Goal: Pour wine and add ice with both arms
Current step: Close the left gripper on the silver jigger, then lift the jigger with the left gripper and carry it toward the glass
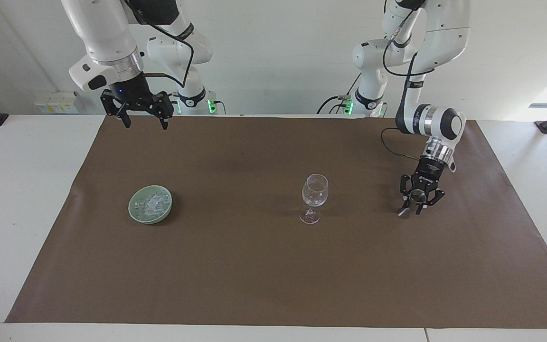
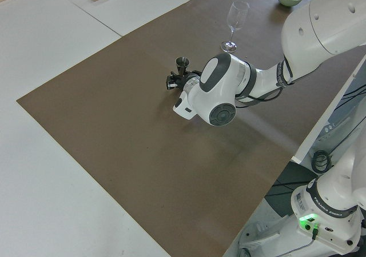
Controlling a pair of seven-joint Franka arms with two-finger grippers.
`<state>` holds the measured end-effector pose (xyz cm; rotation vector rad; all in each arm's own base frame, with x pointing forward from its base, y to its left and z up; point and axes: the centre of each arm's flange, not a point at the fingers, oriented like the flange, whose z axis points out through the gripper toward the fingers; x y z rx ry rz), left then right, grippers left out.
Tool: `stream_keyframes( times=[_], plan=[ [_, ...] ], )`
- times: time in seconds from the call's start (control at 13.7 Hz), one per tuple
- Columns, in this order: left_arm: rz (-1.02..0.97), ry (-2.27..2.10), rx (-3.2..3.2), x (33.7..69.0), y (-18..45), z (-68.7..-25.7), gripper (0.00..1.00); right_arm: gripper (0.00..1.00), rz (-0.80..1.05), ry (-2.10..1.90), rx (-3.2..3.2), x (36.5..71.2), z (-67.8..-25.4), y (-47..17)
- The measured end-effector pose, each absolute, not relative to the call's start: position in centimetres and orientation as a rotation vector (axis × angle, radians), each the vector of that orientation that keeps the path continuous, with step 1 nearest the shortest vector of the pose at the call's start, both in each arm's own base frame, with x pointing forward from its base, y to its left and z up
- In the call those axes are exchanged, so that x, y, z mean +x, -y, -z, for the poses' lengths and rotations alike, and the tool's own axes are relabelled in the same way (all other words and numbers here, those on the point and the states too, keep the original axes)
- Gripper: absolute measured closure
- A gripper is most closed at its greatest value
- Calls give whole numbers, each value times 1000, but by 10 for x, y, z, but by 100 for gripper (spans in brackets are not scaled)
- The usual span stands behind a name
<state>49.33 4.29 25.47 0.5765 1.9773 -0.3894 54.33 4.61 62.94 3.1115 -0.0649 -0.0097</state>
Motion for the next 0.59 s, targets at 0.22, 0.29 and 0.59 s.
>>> stream_keyframes(
  times=[0.22,0.29,0.59],
  plan=[
    [390,-1977,577,493,-43,-255,57,0,10,65,3111,543,-629,-46],
    [391,-1976,577,493,-43,-255,59,0,10,65,3111,543,-629,-46],
    [393,-1973,577,494,-42,-255,71,0,10,65,3111,543,-629,-46]
  ],
)
